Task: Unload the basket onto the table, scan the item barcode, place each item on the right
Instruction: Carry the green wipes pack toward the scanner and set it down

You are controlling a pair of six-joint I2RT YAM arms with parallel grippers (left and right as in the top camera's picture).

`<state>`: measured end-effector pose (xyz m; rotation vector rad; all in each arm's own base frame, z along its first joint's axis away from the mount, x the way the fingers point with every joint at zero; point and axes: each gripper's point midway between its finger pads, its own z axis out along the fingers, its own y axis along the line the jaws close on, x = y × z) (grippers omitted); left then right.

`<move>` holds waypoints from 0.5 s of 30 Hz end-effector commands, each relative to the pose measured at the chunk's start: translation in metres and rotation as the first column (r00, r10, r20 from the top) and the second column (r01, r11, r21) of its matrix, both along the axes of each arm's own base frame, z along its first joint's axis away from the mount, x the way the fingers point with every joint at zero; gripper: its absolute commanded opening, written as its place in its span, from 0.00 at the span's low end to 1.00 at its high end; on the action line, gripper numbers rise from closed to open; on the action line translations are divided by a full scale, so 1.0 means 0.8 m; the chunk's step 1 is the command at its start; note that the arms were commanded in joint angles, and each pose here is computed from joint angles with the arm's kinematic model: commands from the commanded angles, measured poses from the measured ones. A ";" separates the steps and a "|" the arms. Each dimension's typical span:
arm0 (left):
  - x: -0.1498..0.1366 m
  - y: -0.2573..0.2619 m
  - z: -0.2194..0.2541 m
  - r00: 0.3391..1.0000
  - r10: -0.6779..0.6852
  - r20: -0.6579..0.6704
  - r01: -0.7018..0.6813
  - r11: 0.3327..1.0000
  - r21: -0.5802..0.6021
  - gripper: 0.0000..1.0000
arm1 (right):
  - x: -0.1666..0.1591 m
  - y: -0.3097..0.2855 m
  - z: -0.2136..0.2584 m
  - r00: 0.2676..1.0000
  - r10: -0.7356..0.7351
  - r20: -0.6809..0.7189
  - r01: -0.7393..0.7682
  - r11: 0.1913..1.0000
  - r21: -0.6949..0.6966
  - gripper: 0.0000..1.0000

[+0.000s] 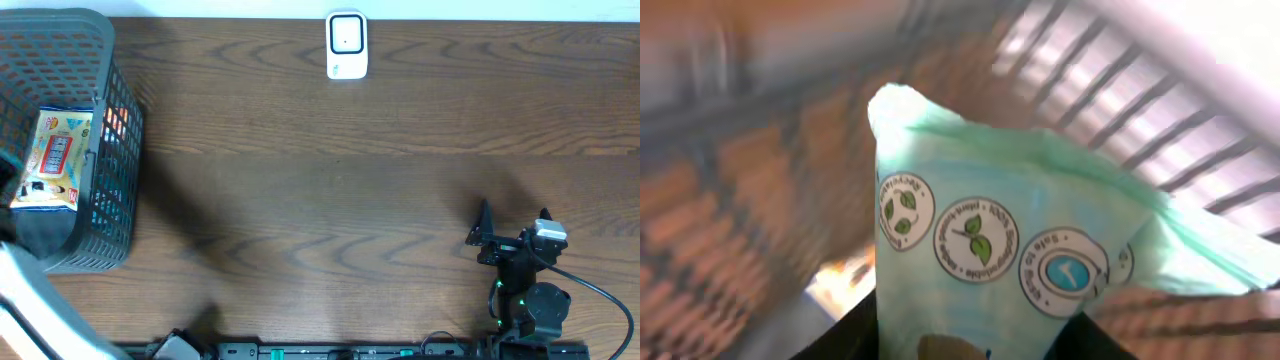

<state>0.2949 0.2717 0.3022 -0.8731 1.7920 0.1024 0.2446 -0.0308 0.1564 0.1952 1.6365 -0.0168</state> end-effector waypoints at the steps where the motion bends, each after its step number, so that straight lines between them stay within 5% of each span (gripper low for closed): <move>1: 0.002 -0.067 0.110 0.947 -0.158 0.280 0.155 0.987 0.034 0.40 | 0.000 -0.003 -0.002 1.000 -0.007 -0.008 0.007 1.000 -0.012 0.99; 7: -0.005 -0.183 0.208 0.799 -0.388 0.459 0.342 0.922 0.184 0.40 | 0.000 -0.003 -0.002 1.000 -0.007 -0.009 0.007 1.000 -0.012 0.99; 12: 0.023 -0.277 0.196 0.697 -0.569 0.438 0.565 0.811 0.154 0.40 | 0.000 -0.003 -0.002 1.000 -0.007 -0.009 0.007 1.000 -0.012 0.99; 15: 0.048 -0.346 0.157 0.617 -0.701 0.357 0.719 0.687 0.105 0.40 | 0.000 -0.003 -0.002 1.000 -0.007 -0.009 0.007 1.000 -0.012 0.99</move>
